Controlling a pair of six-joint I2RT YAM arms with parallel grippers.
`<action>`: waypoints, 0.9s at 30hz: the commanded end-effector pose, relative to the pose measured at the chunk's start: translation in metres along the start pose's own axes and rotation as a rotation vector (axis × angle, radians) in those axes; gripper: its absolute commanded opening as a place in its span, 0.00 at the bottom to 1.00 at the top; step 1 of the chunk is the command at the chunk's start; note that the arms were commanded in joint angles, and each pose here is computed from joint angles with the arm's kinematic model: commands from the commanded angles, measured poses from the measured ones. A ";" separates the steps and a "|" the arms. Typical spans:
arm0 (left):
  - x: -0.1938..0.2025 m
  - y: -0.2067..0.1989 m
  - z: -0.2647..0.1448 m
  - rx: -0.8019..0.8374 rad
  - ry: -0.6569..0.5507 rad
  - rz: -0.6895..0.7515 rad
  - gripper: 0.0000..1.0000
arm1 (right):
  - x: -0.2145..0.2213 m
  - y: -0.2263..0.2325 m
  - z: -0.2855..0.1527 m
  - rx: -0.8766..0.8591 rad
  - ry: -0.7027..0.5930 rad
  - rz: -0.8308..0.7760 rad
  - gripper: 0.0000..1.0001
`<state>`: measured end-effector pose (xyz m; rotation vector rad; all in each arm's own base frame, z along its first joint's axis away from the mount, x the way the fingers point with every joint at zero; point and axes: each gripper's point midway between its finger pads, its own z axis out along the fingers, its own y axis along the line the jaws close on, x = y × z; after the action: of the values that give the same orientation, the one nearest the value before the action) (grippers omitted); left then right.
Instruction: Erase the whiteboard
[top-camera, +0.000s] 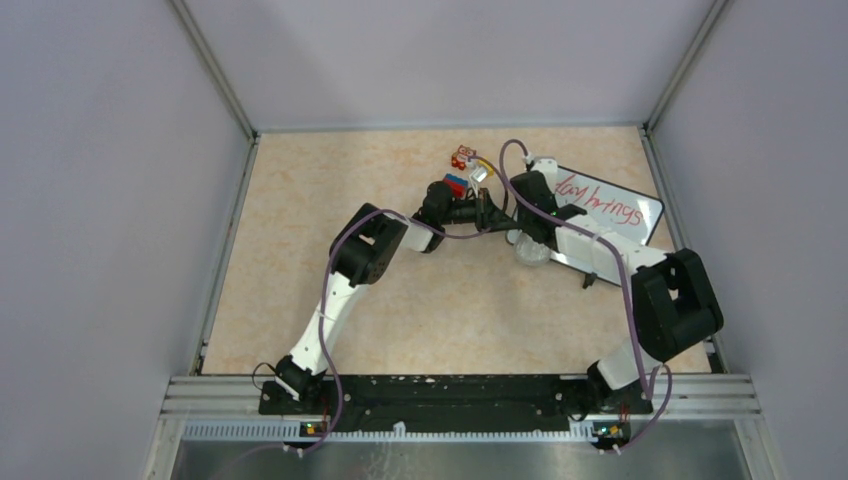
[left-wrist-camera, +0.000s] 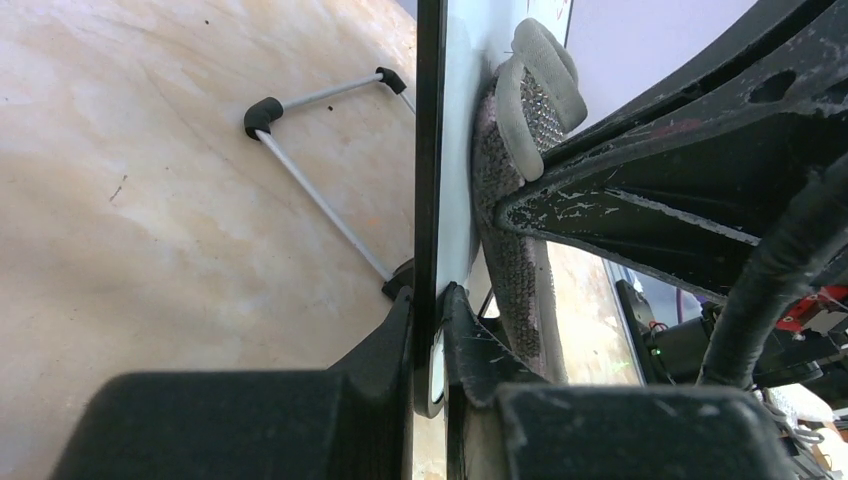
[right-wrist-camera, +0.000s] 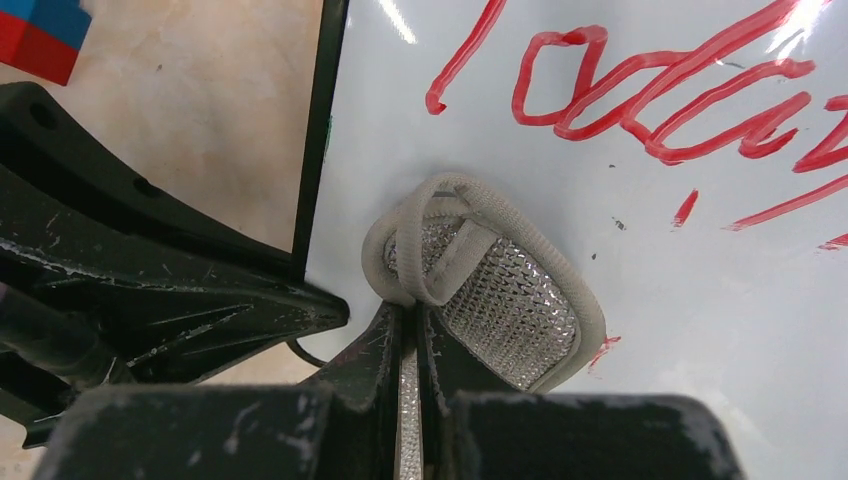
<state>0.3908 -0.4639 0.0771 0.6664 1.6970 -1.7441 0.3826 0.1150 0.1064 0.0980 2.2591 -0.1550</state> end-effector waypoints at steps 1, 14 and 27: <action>0.014 0.027 -0.004 -0.080 0.000 -0.015 0.00 | -0.019 0.002 -0.002 0.002 -0.044 0.056 0.00; 0.014 0.028 -0.005 -0.087 -0.003 -0.021 0.00 | 0.019 -0.122 -0.026 0.227 -0.023 0.230 0.00; 0.015 0.029 -0.004 -0.085 0.002 -0.024 0.00 | -0.005 0.011 -0.004 -0.027 -0.019 0.057 0.00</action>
<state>0.3911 -0.4639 0.0774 0.6682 1.6931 -1.7418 0.3610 0.0628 0.1098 0.2608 2.2464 -0.2330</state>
